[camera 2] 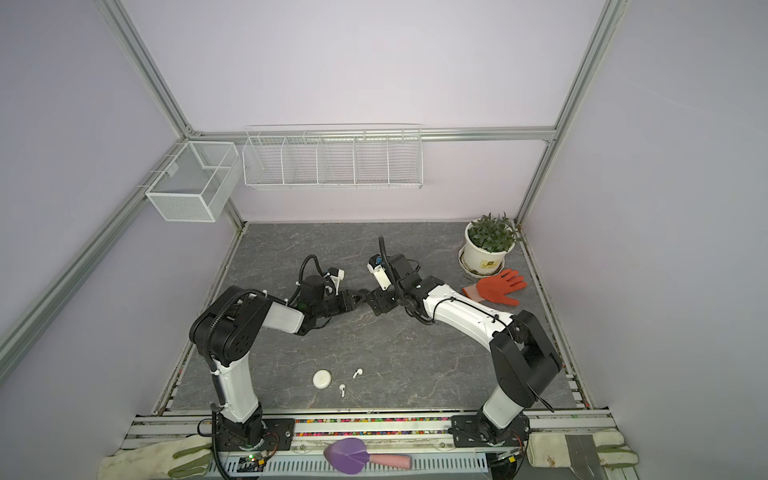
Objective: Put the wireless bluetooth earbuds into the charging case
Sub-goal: 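Lower and release the black case with the left gripper while right hovers, then lower the open right gripper over the white case while left draws back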
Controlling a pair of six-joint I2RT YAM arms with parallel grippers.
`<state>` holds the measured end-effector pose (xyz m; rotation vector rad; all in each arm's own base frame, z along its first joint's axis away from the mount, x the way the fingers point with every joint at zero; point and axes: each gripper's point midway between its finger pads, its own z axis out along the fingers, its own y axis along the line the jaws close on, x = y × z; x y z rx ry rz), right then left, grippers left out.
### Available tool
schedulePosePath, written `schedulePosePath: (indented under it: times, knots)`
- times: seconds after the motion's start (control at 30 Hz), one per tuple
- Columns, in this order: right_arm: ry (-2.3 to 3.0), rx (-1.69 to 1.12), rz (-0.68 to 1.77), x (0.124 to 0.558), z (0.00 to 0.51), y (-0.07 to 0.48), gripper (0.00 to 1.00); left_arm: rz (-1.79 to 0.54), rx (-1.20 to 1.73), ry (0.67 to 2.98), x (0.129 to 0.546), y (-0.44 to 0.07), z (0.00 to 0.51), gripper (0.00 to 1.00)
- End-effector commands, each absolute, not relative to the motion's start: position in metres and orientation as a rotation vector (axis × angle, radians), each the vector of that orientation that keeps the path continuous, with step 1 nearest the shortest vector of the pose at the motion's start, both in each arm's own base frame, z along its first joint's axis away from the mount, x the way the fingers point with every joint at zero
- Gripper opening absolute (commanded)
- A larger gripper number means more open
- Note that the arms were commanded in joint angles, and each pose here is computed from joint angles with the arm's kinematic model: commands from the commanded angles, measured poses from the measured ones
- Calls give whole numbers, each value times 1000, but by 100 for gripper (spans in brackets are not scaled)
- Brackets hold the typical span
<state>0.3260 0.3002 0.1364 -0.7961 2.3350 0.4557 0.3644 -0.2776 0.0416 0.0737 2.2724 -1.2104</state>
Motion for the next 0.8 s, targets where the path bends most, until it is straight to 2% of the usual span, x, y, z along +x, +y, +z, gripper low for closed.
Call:
schedulePosePath:
  times: [0.0,0.57,0.7,0.77]
  knots:
    - [2318,-756,478,330,151,299,87,-1166,58,2301,362,-268,35,50]
    - [2291,-747,516,325,160,297,87,-1131,75,2338,368,-268,35,53]
    - [2206,-808,594,315,168,303,86,-1094,65,2365,361,-258,32,55]
    - [2132,-864,729,299,173,314,84,-1051,83,2382,359,-252,32,55]
